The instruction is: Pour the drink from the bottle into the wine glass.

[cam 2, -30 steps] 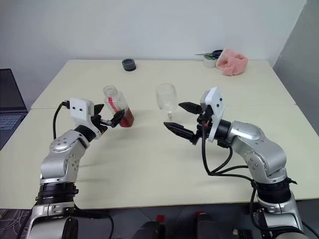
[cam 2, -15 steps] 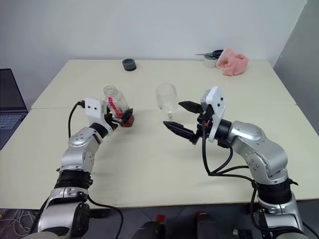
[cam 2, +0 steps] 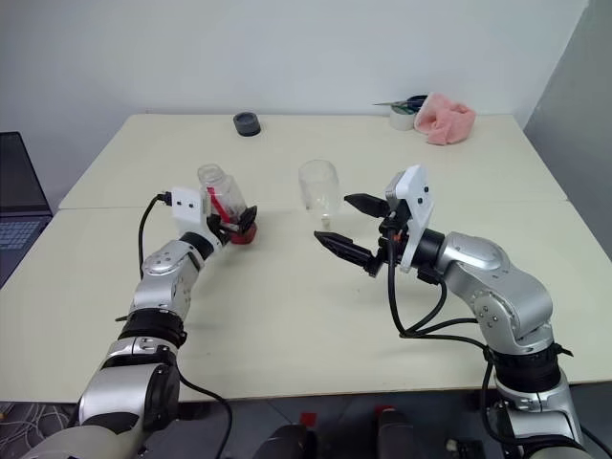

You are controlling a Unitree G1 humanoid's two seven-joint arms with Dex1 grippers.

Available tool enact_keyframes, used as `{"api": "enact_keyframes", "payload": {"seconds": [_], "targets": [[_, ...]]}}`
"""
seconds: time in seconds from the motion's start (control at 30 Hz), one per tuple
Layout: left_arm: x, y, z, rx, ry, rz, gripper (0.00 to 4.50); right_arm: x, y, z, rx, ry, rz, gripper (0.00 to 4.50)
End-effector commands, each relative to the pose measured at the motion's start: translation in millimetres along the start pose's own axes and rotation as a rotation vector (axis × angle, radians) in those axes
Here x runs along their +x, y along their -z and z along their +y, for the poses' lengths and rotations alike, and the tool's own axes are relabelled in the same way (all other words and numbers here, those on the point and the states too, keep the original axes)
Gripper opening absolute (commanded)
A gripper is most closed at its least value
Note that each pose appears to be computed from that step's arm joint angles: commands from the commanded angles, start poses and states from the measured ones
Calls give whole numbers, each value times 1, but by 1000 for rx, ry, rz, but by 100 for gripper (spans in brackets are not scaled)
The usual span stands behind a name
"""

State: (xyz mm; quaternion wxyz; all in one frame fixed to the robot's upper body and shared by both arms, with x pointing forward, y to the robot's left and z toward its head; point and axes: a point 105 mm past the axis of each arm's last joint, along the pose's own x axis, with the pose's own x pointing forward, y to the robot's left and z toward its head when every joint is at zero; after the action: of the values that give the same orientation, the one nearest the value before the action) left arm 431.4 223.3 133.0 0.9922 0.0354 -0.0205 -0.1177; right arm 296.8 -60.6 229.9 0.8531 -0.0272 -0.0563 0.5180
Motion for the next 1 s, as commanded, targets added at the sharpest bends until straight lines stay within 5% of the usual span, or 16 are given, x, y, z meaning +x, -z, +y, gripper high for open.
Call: {"api": "enact_keyframes", "payload": {"seconds": [0.03, 0.2, 0.53, 1.0], "targets": [[0, -16, 5, 23, 0, -55, 308, -2, -13, 6, -36, -14, -44, 450], [-2, -14, 4, 21, 1, -53, 173, -1, -13, 7, -35, -20, -44, 450], [-4, -17, 11, 98, -20, -31, 168, -2, -13, 6, -55, -10, -48, 450], [28, -90, -28, 371, 140, -118, 168, -11, -32, -3, -199, 76, -121, 450]]}}
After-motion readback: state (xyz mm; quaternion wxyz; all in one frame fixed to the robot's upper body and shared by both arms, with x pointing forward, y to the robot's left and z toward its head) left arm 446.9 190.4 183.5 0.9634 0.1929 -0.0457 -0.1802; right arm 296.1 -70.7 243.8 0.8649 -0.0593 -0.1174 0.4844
